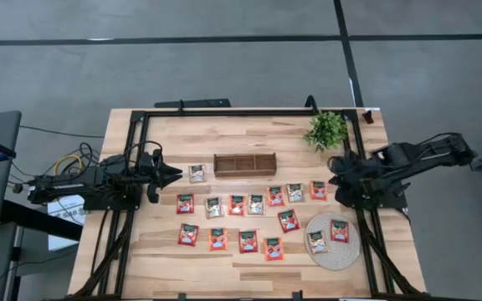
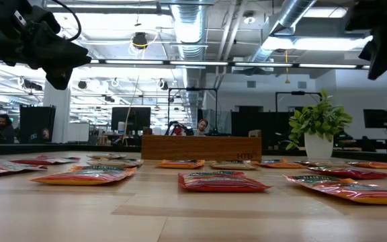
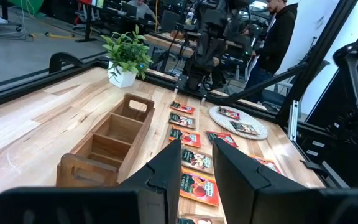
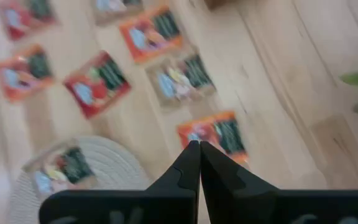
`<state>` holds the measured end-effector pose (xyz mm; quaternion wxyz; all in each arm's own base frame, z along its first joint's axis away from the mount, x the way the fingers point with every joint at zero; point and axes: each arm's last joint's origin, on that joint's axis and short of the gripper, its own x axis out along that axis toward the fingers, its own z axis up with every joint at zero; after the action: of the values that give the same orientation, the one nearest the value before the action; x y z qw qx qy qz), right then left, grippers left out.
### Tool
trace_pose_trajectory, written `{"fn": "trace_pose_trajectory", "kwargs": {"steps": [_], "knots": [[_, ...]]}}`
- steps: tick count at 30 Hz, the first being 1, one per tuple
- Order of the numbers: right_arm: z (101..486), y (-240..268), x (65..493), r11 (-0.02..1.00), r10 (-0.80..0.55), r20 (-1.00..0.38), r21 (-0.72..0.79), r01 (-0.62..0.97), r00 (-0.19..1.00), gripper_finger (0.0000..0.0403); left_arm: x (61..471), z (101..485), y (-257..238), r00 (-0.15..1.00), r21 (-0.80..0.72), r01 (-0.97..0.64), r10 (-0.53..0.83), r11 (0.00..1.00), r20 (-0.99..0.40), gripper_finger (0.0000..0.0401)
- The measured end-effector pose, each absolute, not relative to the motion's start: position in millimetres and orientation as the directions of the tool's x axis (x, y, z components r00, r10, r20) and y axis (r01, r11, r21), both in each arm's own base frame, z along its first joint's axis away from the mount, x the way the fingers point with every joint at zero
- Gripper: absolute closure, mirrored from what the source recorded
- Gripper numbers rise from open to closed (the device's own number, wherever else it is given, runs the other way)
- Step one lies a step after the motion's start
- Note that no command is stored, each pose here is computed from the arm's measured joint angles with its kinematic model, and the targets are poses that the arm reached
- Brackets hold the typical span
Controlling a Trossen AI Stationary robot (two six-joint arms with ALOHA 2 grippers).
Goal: Pick & Place Tea
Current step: Put the orange tea bag into the right section of the wooden organizer
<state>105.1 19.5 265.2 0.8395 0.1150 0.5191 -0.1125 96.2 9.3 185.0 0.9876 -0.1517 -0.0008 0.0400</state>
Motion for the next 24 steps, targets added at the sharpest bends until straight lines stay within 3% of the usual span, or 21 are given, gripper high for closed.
{"fn": "trace_pose_trajectory", "kwargs": {"steps": [14, 24], "knots": [[238.6, 13.7, 147.2, 0.948, -0.160, -0.962, -0.087, 0.307, 0.221, 0.0391, 96.2, 185.0, 9.3, 0.997, -0.300, -0.079, 0.079, 0.951, -0.011, 0.0318], [212.7, 2.4, 135.9, 0.898, -0.172, -0.972, -0.087, 0.432, 0.162, 0.0280, 96.1, 185.0, 9.3, 0.997, -0.301, -0.078, 0.078, 0.950, -0.010, 0.0318]]}}
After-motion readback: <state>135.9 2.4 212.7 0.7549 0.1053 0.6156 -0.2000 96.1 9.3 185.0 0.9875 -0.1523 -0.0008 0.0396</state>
